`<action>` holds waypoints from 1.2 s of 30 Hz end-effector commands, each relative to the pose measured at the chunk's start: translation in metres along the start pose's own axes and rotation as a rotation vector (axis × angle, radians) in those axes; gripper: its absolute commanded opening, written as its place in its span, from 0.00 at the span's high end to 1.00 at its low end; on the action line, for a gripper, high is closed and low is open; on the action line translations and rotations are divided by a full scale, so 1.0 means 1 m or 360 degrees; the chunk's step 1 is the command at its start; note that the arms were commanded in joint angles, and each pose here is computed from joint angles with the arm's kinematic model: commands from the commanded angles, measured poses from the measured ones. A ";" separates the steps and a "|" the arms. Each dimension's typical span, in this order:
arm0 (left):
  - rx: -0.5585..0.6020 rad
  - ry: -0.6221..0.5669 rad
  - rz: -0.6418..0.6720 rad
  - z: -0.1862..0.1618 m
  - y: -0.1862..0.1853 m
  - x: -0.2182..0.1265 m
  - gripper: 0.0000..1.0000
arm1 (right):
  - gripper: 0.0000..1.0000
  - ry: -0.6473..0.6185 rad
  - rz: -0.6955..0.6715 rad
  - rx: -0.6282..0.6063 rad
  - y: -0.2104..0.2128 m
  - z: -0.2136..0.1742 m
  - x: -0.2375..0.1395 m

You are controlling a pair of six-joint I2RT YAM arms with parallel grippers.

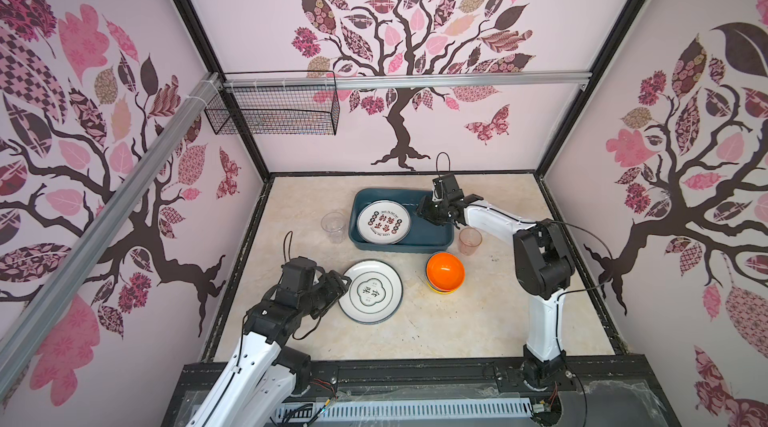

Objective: Place the mixed dishes into the plastic bin
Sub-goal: 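Lay the red-print plate flat in the bin and open the right gripper, then reach both grippers to opposite rims of the white plate stack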

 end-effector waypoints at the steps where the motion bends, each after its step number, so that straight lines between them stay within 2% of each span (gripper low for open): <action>1: 0.0053 -0.0014 0.0116 0.001 0.014 0.000 0.32 | 0.51 0.0014 -0.0014 -0.0251 0.030 -0.013 -0.044; 6: 0.0060 -0.0014 0.0221 0.001 0.027 0.003 0.32 | 0.50 0.0111 0.0027 -0.0473 0.061 -0.053 -0.069; 14: 0.0034 0.0017 0.0296 -0.002 0.040 0.015 0.32 | 0.46 0.0246 0.0084 -0.0653 0.084 -0.116 -0.085; 24: 0.0019 0.0134 0.0333 -0.010 0.052 0.042 0.33 | 0.47 0.0436 0.0024 -0.0751 0.085 -0.173 -0.061; 36: -0.0010 0.0184 0.0339 -0.014 0.060 0.063 0.40 | 0.47 0.0509 -0.0104 -0.0768 0.071 -0.189 -0.032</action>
Point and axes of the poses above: each gripper's point midway between its finger pads, its own x axis out along the fingers, its own y axis along the line the jaws close on, z = x × y, the point moved 2 cm from there along -x, back along the fingers, and after that the axes turned 7 degrees about -x, right-handed, at the moved point
